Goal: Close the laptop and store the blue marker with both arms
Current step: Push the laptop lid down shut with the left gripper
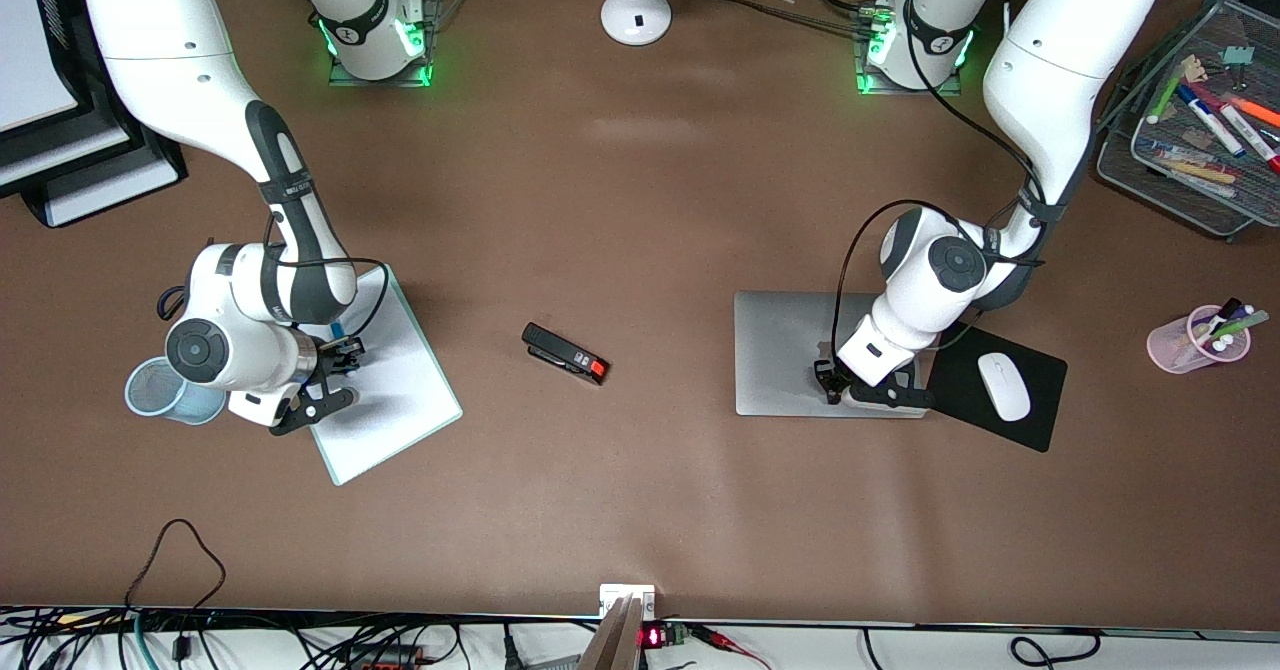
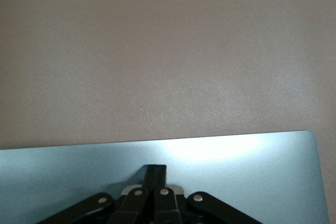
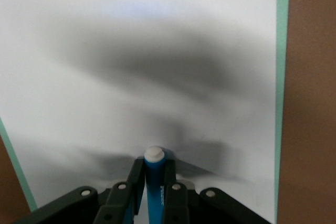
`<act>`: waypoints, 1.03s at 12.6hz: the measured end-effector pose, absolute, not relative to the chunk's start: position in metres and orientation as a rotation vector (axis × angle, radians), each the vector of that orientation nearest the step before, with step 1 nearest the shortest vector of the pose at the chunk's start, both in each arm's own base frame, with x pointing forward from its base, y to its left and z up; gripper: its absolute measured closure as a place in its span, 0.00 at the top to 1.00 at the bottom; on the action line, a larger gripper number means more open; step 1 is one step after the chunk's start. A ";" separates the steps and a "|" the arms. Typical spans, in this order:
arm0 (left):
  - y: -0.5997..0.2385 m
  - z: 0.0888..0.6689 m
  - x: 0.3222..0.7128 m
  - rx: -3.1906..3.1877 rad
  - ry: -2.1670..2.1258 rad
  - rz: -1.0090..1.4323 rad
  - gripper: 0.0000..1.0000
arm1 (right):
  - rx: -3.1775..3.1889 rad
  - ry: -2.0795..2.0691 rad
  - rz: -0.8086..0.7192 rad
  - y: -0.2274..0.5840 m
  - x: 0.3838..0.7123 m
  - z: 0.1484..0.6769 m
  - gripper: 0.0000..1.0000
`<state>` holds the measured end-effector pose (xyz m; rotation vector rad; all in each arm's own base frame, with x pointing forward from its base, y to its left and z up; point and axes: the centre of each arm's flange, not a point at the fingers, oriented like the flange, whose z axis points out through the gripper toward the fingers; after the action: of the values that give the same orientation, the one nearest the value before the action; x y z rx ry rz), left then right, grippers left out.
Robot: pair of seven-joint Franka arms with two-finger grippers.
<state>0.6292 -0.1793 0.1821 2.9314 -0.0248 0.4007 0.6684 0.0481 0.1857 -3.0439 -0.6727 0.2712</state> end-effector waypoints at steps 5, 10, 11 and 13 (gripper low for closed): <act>-0.178 0.189 0.635 2.956 -0.036 0.363 0.01 | -3.014 -0.789 0.248 0.049 0.672 0.190 0.18; -0.170 0.281 0.647 3.080 -0.078 0.126 0.02 | -2.990 -0.940 0.086 0.053 0.693 0.249 0.18; -0.168 0.303 0.646 3.103 -0.092 0.081 0.02 | -2.977 -0.991 0.049 0.053 0.695 0.266 0.18; -0.167 0.339 0.639 3.137 -0.106 -0.008 0.05 | -2.946 -1.097 -0.020 0.050 0.698 0.302 0.18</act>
<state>0.6388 -0.1670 0.3394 3.1368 -0.1060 -0.0077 0.6975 0.0499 0.3021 -2.9461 -1.0974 -0.0200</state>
